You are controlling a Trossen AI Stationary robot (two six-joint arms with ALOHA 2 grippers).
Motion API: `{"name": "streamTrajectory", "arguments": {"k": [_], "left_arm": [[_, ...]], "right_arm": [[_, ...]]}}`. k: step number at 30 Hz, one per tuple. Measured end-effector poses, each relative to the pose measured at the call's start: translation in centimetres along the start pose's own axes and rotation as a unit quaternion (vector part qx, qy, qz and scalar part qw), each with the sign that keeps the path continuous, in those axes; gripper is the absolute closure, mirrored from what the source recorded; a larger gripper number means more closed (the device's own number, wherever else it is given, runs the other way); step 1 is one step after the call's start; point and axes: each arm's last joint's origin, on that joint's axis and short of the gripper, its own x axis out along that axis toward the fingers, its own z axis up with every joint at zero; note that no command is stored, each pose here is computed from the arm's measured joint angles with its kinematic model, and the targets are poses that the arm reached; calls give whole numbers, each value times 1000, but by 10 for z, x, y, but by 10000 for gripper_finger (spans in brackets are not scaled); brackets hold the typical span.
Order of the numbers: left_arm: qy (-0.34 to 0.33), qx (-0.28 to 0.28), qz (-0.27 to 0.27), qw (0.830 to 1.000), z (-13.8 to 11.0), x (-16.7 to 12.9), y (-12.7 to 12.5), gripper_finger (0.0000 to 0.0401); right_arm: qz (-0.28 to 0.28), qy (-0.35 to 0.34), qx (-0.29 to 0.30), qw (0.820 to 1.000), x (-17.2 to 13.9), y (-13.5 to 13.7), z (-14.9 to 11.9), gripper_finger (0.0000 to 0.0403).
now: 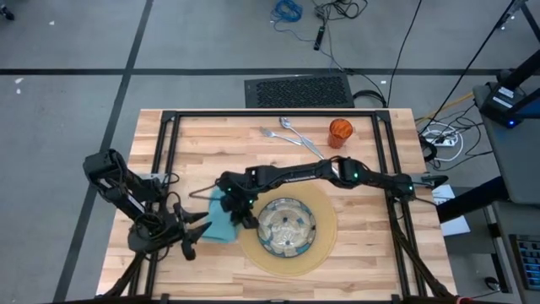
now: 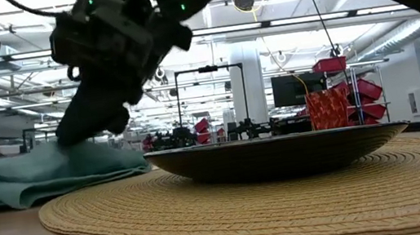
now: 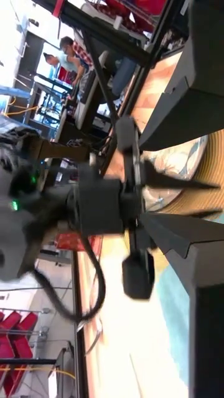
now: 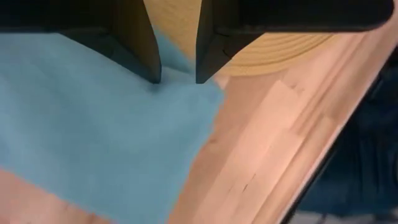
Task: Set table place
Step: Put the blue napkin to the left of the brown mat
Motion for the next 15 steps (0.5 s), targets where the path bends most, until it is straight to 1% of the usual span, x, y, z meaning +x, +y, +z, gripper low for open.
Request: {"name": "streamTrajectory", "arguments": {"k": [3,8,9,10,13,15], "left_arm": [[-2,3,5,1000,-2,2,1,238],[-2,5,7,1000,-5,3,2,238],[-2,6,7,1000,-6,3,3,238],[-2,8,7,1000,-7,3,5,238],[-4,17,13,1000,-8,5,11,248],[-6,24,21,999,-10,9,16,260]], "right_arm": [[-7,16,-11,1000,-7,8,7,309],[-25,15,4,1000,-26,4,14,309],[-40,19,6,999,-31,4,15,309],[-68,22,4,997,-37,4,17,309],[-166,63,-5,984,-48,1,15,309],[-176,86,9,981,-49,-8,7,309]]}}
